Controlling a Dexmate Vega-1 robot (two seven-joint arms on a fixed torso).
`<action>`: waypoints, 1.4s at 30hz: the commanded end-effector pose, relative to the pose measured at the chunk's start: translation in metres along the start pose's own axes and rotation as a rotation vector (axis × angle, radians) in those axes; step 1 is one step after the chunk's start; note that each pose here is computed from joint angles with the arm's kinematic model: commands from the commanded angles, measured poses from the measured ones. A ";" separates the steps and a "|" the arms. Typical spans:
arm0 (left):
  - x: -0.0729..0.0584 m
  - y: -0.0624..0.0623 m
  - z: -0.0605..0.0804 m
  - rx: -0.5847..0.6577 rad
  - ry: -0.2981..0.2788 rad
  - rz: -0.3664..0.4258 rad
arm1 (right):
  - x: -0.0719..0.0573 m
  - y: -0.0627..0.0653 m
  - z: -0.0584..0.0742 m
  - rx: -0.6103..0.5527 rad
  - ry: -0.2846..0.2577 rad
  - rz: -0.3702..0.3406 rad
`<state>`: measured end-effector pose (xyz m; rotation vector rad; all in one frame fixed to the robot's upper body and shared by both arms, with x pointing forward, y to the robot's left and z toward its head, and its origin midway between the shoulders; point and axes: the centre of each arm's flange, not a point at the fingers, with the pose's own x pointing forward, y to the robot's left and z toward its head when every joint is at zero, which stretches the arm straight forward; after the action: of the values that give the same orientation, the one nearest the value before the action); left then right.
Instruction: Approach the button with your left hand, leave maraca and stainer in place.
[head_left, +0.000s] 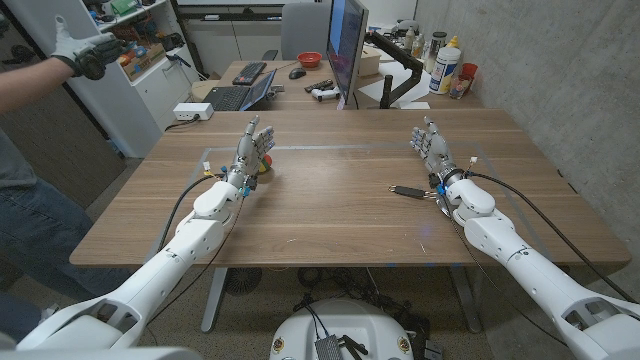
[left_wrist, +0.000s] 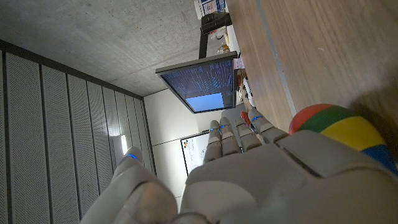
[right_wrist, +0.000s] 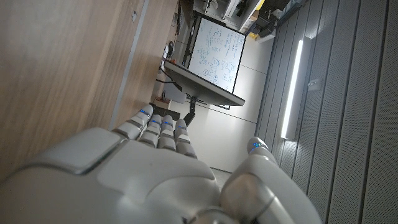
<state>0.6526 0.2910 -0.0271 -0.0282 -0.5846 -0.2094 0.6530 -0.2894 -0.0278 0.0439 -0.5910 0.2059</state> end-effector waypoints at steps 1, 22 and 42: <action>-0.001 -0.002 0.002 0.007 0.003 -0.013 | 0.000 0.003 0.000 0.003 -0.006 -0.009; -0.005 -0.002 0.000 0.002 0.003 -0.013 | -0.006 0.005 0.003 0.000 -0.005 -0.018; -0.003 -0.003 0.000 0.033 -0.012 -0.036 | -0.008 0.008 0.000 0.006 -0.001 -0.035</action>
<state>0.6487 0.2925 -0.0314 -0.0064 -0.5830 -0.2217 0.6460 -0.2848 -0.0307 0.0557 -0.5926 0.1825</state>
